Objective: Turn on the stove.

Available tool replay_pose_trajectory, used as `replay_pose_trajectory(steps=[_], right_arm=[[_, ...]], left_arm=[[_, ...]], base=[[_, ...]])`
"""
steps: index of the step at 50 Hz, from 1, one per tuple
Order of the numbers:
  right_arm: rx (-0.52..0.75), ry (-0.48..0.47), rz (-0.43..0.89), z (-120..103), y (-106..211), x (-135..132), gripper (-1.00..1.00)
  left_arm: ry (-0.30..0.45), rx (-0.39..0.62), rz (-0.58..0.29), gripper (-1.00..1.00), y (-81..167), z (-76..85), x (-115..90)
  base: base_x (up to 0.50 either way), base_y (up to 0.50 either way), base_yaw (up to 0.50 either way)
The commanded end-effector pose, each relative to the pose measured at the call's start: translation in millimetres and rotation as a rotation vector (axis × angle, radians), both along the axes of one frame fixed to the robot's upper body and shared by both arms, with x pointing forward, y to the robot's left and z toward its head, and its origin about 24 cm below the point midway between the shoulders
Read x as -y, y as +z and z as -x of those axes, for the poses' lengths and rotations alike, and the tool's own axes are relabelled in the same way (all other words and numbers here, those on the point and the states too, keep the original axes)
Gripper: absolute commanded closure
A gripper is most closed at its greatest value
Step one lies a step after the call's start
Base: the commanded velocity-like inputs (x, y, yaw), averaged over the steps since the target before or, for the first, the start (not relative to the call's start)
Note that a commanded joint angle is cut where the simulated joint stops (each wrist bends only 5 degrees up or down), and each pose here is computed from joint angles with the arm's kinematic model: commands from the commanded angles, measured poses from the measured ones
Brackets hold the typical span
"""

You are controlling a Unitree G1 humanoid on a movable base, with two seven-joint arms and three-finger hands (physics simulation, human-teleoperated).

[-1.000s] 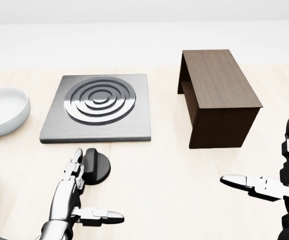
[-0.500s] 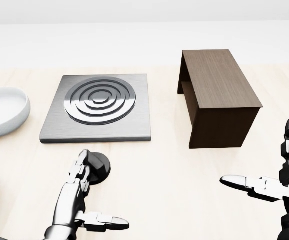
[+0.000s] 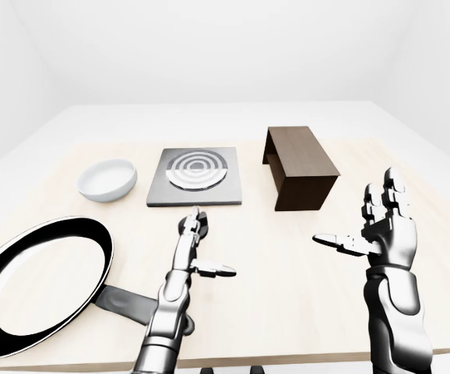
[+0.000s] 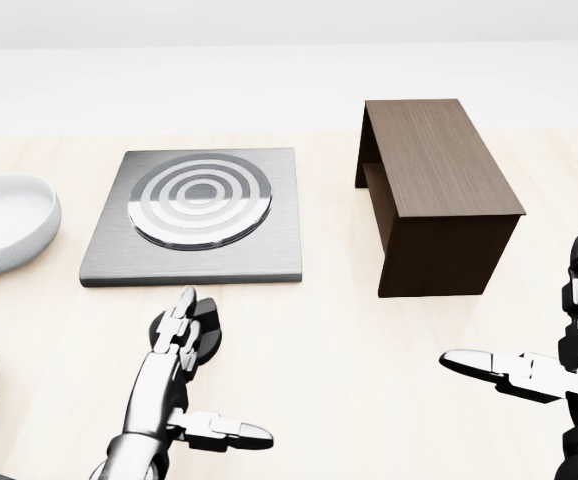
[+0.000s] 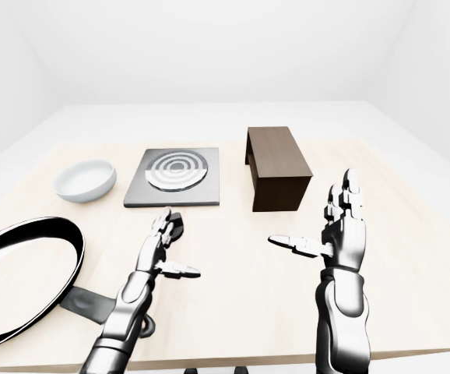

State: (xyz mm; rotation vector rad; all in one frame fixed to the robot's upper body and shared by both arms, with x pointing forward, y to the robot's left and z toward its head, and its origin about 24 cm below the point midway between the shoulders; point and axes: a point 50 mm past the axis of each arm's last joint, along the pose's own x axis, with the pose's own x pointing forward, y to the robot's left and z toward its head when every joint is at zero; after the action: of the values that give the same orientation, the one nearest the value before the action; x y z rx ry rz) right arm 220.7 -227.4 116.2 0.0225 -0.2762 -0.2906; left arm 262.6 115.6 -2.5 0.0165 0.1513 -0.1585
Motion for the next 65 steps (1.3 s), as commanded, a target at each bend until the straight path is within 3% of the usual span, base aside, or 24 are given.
replay_pose_trajectory(steps=[1, 14, 21, 27, 38, 41, 42, 44, 45, 50, 65], right_arm=[[0.000, 0.001, -0.002, 0.5, -0.1, -0.1, -1.00], [0.002, 0.002, -0.003, 0.4, 0.3, -0.5, -1.00], [0.003, 0.006, -0.006, 0.1, 0.2, -0.7, -1.00], [0.000, 0.006, -0.007, -0.5, -0.4, -0.8, -1.00], [-0.001, 0.010, -0.010, -0.7, -1.0, -0.5, -1.00], [-0.006, 0.013, -0.012, -1.3, -2.1, -1.3, -1.00], [-0.007, 0.015, -0.012, -1.0, -2.4, -1.8, -1.00], [0.004, 0.015, -0.011, 0.2, 0.1, -2.1, -1.00], [0.007, 0.015, -0.010, 0.2, 0.8, -2.4, -1.00], [0.004, 0.018, -0.012, -0.3, 0.1, -2.9, -1.00], [0.010, 0.027, -0.010, -0.2, 1.3, -5.2, -1.00]], left_arm=[[-0.014, -0.020, 0.021, -1.00, -0.9, -15.1, 4.5], [-0.026, -0.059, 0.056, -1.00, -4.0, -28.1, 7.4], [0.028, -0.075, 0.075, -1.00, -1.2, -42.7, 11.2], [0.119, -0.106, 0.091, -1.00, -0.6, -53.3, 12.4], [0.296, -0.123, 0.064, -1.00, -0.5, -54.0, 17.6], [0.438, -0.131, 0.015, -1.00, 0.6, -57.6, 11.3], [0.529, -0.143, -0.020, -1.00, 1.8, -61.6, 6.6], [0.525, -0.150, -0.023, -1.00, 0.9, -62.1, 6.6], [0.518, -0.153, -0.067, -1.00, 0.2, -64.9, 4.9], [0.525, -0.162, -0.060, -1.00, 1.0, -67.4, 2.7], [0.532, -0.025, -0.067, -1.00, 23.5, -71.0, -4.6]], base=[[0.00, 0.00, 0.00], [0.00, 0.00, 0.00], [0.00, 0.00, 0.00], [0.00, 0.00, 0.00], [0.00, 0.00, 0.00], [0.00, 0.00, 0.00], [0.00, 0.00, 0.00], [0.00, 0.00, 0.00], [0.00, 0.00, 0.00], [0.00, 0.00, 0.00], [0.00, 0.00, 0.00]])
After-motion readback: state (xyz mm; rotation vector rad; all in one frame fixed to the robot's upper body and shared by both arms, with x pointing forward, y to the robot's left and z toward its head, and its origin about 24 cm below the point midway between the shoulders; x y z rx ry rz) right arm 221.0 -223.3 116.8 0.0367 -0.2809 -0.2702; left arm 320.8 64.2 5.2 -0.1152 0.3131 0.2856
